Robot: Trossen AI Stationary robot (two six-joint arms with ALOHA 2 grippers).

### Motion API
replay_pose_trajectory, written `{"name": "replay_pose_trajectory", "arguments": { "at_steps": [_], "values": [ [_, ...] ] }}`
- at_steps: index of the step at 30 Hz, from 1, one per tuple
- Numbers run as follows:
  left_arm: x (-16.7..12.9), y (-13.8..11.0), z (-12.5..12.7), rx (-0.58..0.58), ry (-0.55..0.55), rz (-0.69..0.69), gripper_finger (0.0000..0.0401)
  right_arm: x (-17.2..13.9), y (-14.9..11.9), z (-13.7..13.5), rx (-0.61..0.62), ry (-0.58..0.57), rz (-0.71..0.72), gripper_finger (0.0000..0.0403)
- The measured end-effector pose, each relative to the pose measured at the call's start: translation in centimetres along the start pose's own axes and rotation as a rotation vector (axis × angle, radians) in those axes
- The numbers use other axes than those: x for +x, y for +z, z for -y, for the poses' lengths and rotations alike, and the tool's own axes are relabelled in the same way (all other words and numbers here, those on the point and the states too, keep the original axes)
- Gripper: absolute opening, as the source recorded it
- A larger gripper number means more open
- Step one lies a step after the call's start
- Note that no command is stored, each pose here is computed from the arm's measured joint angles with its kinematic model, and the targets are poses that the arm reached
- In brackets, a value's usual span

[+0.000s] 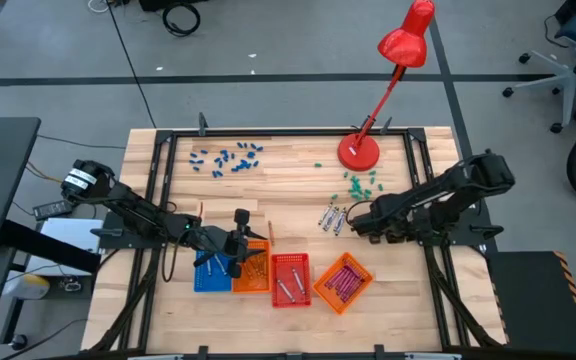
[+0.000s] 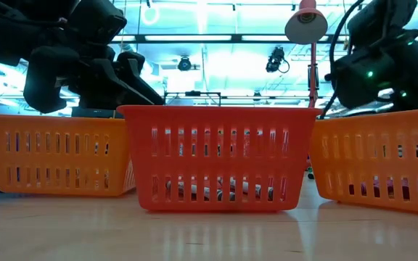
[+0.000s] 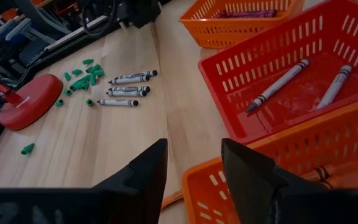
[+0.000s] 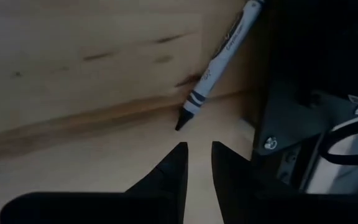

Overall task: Sort crayons
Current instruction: Put the black crayon into the blue bin

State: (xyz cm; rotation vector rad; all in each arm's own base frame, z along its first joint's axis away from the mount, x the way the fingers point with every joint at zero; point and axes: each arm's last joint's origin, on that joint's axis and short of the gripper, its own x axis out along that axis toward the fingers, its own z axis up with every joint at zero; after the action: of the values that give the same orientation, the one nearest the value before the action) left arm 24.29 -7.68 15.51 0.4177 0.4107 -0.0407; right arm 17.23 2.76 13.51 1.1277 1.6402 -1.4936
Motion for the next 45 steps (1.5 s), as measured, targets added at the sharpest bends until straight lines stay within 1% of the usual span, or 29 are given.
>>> {"name": "replay_pose_trajectory", "arguments": {
  "at_steps": [5, 9, 15, 21, 23, 27, 29, 31, 34, 37, 39, 41, 45],
  "values": [
    [0.0, 0.0, 0.0, 0.005, -0.001, -0.004, 0.0164, 0.0, 0.2, 0.0, -0.024, -0.008, -0.027, 0.0073],
    [0.0, -0.1, 0.0, 0.006, -0.002, -0.007, 0.0164, 0.0, 0.5, -0.1, -0.014, -0.015, -0.045, 0.0053],
    [0.0, -0.1, 0.0, 0.008, -0.003, -0.012, 0.0164, 0.9, 1.1, -0.8, -0.006, -0.085, -0.060, 0.0021],
    [0.0, -0.1, 0.0, 0.007, -0.003, -0.012, 0.0164, 1.8, 1.8, -1.5, -0.037, -0.154, -0.070, 0.0016],
    [0.0, -0.1, 0.0, 0.007, -0.003, -0.011, 0.0164, 1.9, 2.1, -1.7, -0.058, -0.153, -0.048, 0.0016],
    [0.0, -0.1, 0.0, 0.008, -0.003, -0.011, 0.0164, 1.3, 2.5, -2.3, -0.078, -0.109, 0.043, 0.0015],
    [0.0, -0.1, 0.0, 0.011, -0.003, -0.011, 0.0164, 0.6, 2.7, -2.8, -0.113, -0.076, 0.097, 0.0012],
    [0.0, -0.1, 0.0, 0.011, -0.003, -0.011, 0.0164, -0.2, 2.8, -3.3, -0.184, -0.053, 0.161, 0.0010],
    [0.0, -0.1, 0.0, 0.010, -0.003, -0.011, 0.0164, -2.0, 2.6, -4.3, -0.343, -0.025, 0.316, 0.0009],
    [0.0, -0.1, 0.0, 0.010, -0.003, -0.011, 0.0164, -4.0, 2.2, -4.8, -0.516, -0.057, 0.430, 0.0010],
    [0.0, -0.1, 0.0, 0.010, -0.003, -0.011, 0.0164, -5.1, 2.0, -4.8, -0.569, -0.074, 0.443, 0.0012],
    [0.0, -0.1, 0.0, 0.010, -0.003, -0.011, 0.0164, -5.7, 2.1, -4.7, -0.586, -0.100, 0.434, 0.0018],
    [-0.1, -0.1, 0.2, 0.009, -0.010, -0.008, 0.0164, -5.5, 3.5, -4.1, -0.563, -0.129, 0.326, 0.0050]
  ]
}}
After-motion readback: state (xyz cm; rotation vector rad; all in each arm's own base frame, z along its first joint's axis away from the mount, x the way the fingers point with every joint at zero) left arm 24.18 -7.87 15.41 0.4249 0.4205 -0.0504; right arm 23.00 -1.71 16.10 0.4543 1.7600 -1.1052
